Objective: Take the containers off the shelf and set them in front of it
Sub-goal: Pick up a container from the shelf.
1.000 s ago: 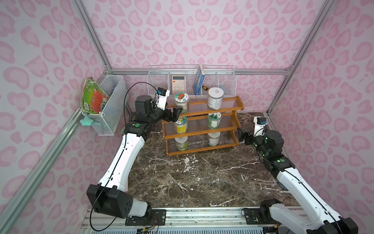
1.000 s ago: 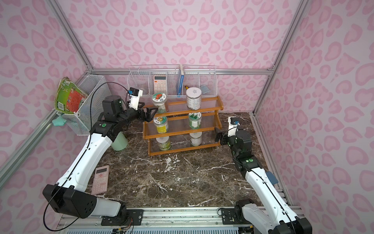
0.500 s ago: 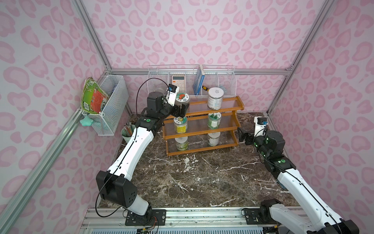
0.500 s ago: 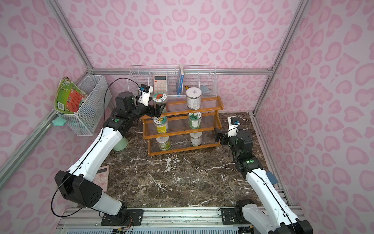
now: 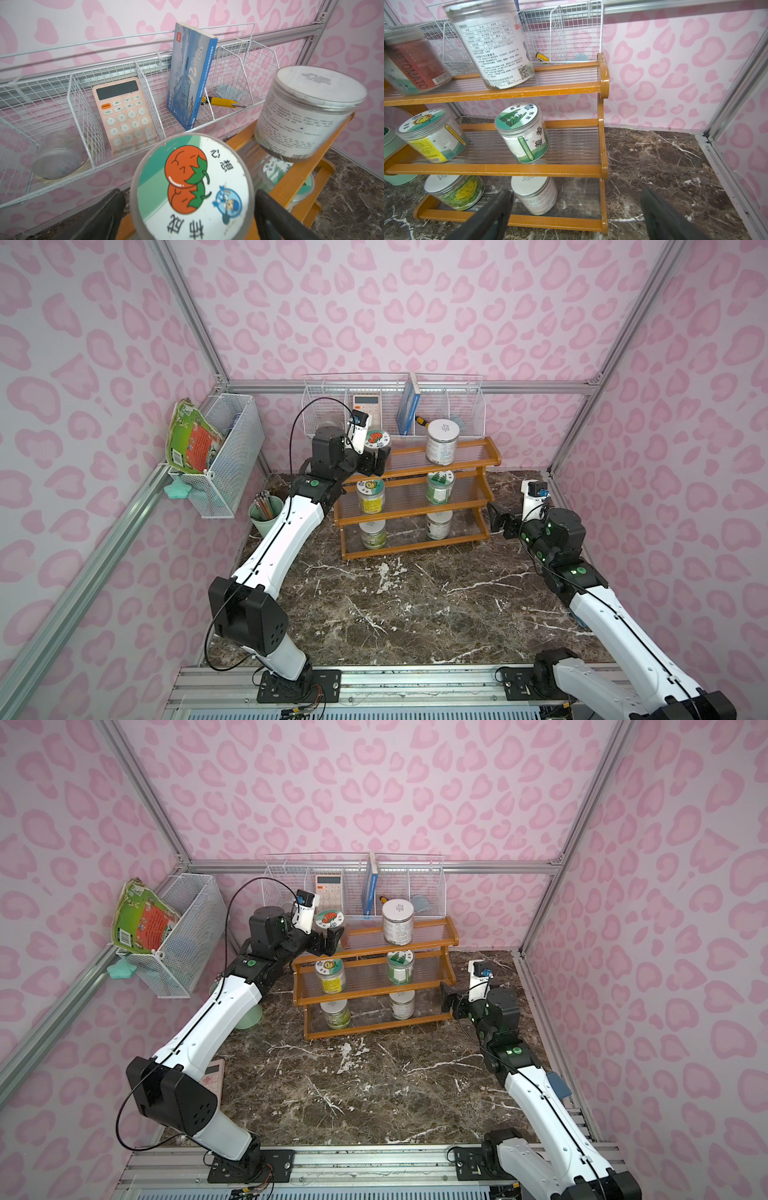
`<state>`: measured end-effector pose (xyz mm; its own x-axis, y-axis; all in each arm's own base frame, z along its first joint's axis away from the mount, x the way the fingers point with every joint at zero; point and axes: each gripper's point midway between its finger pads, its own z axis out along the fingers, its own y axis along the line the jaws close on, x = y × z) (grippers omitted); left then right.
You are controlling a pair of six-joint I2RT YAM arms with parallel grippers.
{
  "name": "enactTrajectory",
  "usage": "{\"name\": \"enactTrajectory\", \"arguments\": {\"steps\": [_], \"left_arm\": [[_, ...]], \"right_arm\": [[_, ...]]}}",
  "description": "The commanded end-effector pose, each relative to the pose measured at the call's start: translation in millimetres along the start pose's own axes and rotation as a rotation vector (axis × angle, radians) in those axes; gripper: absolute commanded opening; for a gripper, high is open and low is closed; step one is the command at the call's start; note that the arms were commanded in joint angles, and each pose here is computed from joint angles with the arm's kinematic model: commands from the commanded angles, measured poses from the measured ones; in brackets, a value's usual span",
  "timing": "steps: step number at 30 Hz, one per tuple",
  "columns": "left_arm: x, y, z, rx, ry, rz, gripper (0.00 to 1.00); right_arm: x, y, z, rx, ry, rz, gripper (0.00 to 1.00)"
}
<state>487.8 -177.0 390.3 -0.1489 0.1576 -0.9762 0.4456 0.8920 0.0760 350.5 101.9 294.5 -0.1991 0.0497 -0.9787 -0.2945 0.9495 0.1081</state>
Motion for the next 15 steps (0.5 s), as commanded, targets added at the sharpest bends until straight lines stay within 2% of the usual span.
{"name": "enactTrajectory", "arguments": {"steps": [1, 5, 15], "left_arm": [[-10.5, 2.4, 2.8, -0.013, -0.040, 0.011, 1.00], [-8.7, 3.5, 6.8, -0.017, -0.040, 0.009, 0.99], [-5.9, 2.6, 10.5, -0.011, -0.037, -0.001, 0.81]], "right_arm": [[-3.2, 2.6, 0.5, -0.016, -0.015, -0.001, 0.99], [-2.8, 2.9, 0.5, -0.018, -0.014, -0.001, 0.99], [-2.1, 2.9, 0.5, -0.022, -0.011, 0.001, 0.99]]}}
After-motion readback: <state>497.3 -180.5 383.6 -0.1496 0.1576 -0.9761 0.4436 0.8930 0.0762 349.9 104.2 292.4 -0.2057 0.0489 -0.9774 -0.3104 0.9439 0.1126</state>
